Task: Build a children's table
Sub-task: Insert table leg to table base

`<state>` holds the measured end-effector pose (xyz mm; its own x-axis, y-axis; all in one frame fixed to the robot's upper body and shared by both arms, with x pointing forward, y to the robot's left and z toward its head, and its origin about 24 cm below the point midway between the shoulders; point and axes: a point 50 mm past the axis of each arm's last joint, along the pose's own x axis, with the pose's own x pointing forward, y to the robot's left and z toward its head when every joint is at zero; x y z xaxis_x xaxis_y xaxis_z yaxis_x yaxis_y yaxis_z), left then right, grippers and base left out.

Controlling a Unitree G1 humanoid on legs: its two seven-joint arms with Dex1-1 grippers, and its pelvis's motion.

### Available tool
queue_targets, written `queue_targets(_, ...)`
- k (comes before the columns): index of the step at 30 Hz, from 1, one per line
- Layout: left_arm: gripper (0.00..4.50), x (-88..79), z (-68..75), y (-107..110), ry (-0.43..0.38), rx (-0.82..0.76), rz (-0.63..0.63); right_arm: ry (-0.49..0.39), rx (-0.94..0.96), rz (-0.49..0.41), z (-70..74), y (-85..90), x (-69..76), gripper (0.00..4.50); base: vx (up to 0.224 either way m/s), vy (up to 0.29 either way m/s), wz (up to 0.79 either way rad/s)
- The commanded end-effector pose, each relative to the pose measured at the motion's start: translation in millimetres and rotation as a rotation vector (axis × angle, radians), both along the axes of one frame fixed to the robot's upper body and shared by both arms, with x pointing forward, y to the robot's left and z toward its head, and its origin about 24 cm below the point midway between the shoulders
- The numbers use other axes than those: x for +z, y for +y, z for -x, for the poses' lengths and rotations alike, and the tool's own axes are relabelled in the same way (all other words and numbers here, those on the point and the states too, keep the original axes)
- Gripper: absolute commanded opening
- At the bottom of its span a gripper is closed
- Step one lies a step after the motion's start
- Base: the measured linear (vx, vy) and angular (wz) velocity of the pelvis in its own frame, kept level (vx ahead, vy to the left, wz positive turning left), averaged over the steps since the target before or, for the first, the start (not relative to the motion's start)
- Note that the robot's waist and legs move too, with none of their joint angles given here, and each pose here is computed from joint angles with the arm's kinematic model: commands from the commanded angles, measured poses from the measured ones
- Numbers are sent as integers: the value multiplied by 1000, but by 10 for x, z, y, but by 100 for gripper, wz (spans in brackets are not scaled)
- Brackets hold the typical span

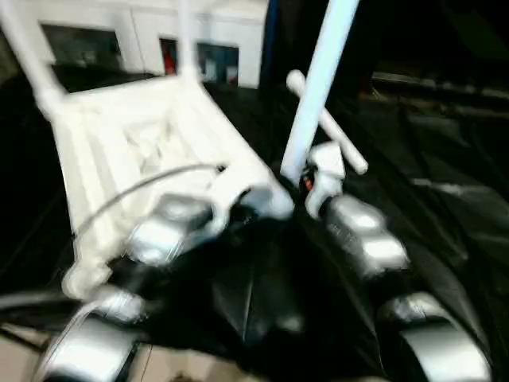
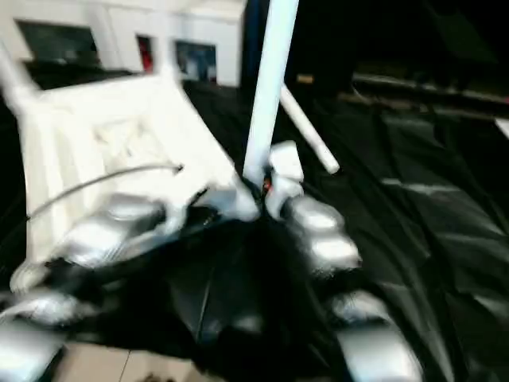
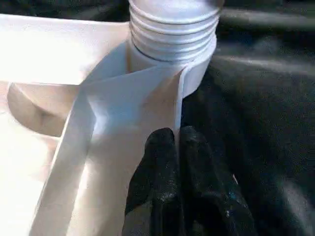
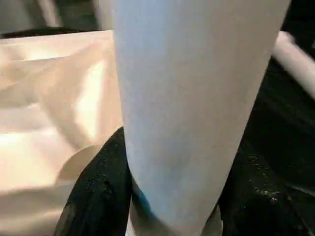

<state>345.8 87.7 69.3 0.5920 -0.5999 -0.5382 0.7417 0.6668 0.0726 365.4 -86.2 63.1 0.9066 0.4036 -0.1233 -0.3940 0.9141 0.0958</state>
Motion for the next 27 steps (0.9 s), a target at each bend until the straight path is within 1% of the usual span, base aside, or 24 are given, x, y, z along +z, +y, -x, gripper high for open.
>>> queue_targets(1,0,31,-77,1,-19,114,-20,381,-73,70,324,9,-764,189,0,0,0)
queue_targets(3,0,28,-74,-73,-16,118,-14,382,-63,89,320,119,-747,189,0,0,0)
queue_targets(9,0,38,-110,-58,-15,150,-21,379,-52,105,309,228,-720,189,0,0,0)
queue_targets(10,0,51,-121,-45,-17,167,-29,371,-55,122,300,248,-714,189,0,0,0)
queue_targets(19,0,34,-118,-11,-10,181,-39,370,-74,120,284,277,-698,189,0,0,0)
queue_targets(24,0,34,-121,-10,-5,178,-35,365,-67,97,267,298,-675,189,0,0,0)
queue_targets(27,0,36,-121,-8,-2,173,-33,365,-69,109,261,299,-670,189,0,0,0)
